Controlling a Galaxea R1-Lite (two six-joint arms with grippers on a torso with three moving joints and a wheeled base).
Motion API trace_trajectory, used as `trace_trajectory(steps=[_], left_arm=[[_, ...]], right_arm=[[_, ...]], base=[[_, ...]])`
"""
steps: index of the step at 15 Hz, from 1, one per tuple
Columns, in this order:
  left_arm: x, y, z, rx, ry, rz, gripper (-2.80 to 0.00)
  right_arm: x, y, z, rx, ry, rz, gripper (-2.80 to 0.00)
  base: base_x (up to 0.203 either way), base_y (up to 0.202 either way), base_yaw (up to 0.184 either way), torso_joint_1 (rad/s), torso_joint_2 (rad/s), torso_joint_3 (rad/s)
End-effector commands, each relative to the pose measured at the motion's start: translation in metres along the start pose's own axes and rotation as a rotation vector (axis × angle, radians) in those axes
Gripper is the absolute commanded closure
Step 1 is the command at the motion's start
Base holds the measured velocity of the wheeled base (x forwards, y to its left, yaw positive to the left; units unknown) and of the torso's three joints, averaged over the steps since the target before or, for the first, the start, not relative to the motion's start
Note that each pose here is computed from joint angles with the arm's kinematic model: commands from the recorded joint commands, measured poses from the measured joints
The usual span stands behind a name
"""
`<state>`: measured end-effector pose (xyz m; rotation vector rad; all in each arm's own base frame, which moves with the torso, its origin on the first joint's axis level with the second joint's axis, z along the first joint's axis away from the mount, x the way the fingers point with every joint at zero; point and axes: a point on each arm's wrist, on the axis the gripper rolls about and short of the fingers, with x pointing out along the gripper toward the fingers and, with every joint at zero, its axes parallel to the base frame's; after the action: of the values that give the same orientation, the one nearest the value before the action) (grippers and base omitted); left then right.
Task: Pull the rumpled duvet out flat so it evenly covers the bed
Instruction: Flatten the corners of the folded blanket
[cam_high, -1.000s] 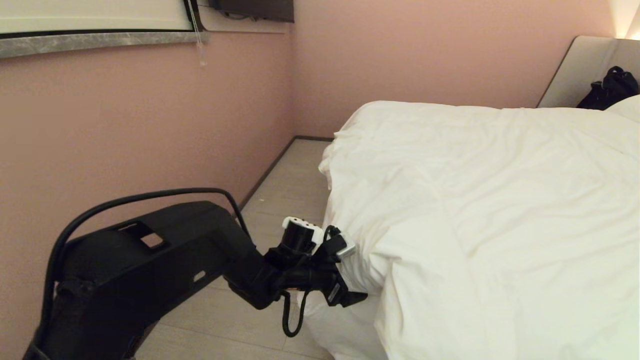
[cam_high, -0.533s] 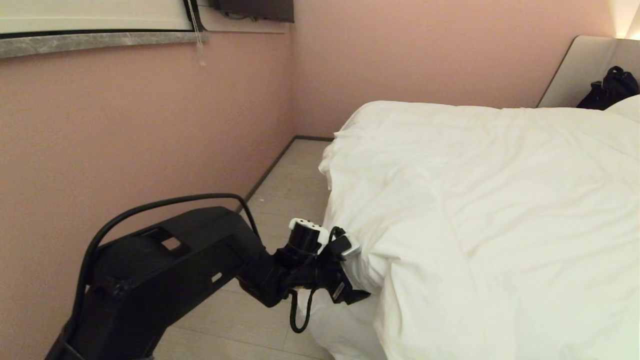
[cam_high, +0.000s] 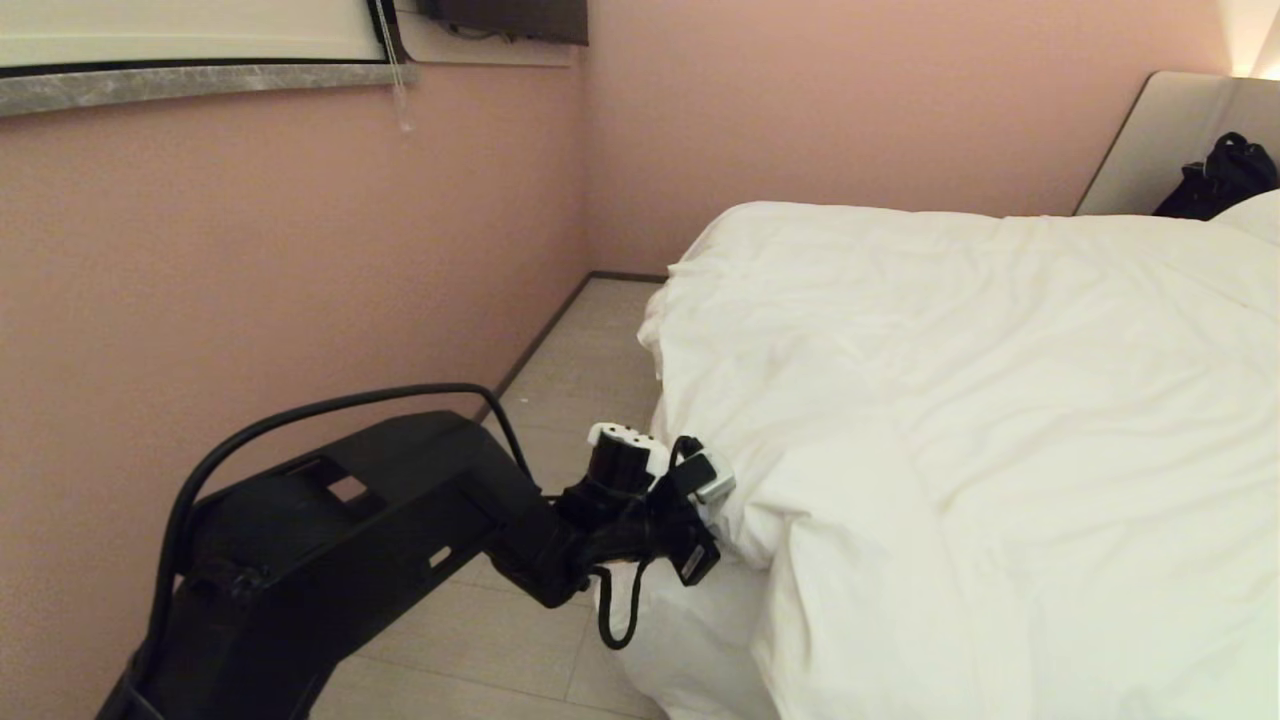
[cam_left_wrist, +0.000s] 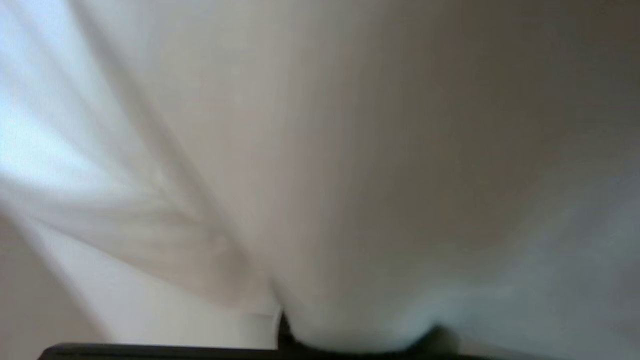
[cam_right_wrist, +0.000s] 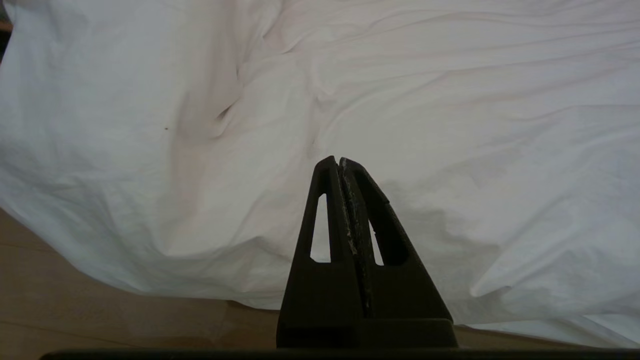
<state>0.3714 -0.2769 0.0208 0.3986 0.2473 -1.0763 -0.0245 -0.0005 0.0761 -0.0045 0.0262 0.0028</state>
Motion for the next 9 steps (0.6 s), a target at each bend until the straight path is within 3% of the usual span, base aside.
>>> trace_trajectory(steps=[1,6,9], left_arm=[[-0.003,0.005,0.012,0.029,-0.056,0.06,0.0],[-0.015,0.015,0.062,0.072,-0.167,0.207,0.0],[-0.006,-0.003,0.1,0.08,-0.247,0.245,0.0]], right_arm=[[0.0,0.0,0.0,0.0,0.001,0.0,0.0],[0.0,0.0,0.0,0.0,0.001,0.0,0.0],[0.0,0.0,0.0,0.0,0.001,0.0,0.0]], base=[[0.0,0.0,0.0,0.0,0.0,0.0],[0.0,0.0,0.0,0.0,0.0,0.0],[0.0,0.0,0.0,0.0,0.0,0.0]])
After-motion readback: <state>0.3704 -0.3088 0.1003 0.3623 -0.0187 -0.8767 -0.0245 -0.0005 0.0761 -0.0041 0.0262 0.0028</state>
